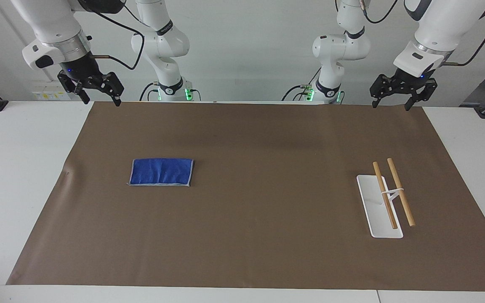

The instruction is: Right arm passes towel to left arm to hang

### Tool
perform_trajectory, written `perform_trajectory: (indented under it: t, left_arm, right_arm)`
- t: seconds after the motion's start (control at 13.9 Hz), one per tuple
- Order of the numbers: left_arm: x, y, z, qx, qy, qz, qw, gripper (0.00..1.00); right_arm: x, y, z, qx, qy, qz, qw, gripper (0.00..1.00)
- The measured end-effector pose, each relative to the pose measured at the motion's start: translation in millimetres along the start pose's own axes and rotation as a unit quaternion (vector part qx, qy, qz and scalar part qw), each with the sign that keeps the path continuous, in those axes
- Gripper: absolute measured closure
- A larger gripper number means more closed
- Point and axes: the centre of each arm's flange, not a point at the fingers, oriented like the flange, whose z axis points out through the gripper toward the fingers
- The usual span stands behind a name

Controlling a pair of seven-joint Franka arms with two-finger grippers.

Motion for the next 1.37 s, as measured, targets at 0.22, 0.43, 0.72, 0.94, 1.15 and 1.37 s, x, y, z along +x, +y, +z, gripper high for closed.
perform_trajectory:
  t: [0.22,0.43,0.72,0.94,1.15,1.37]
  left_arm:
    - [0.1,1.0,0.0,0.000,0.000,0.001,1.000,0.00]
    - [0.3,2.4,-0.1,0.000,0.001,0.002,1.000,0.00]
    - [2.1,3.8,1.6,0.001,0.006,0.004,1.000,0.00]
    - [3.4,6.9,5.6,0.001,0.006,0.007,1.000,0.00]
    - [3.8,17.5,6.2,0.001,0.007,0.017,1.000,0.00]
    - [4.4,17.7,6.4,0.001,0.009,0.017,1.000,0.00]
  right_arm:
    - [2.1,-0.4,4.5,-0.001,0.006,-0.001,1.000,0.00]
    - [9.9,-18.2,33.3,0.000,0.019,-0.017,1.000,0.00]
    - [15.2,-64.2,118.4,0.003,0.040,-0.036,0.999,0.00]
    - [6.0,-74.0,199.5,0.003,0.040,-0.044,0.998,0.00]
    - [-0.6,-72.3,262.6,0.002,0.043,-0.044,0.998,0.00]
    - [-2.6,-70.6,315.9,0.000,0.047,-0.046,0.998,0.00]
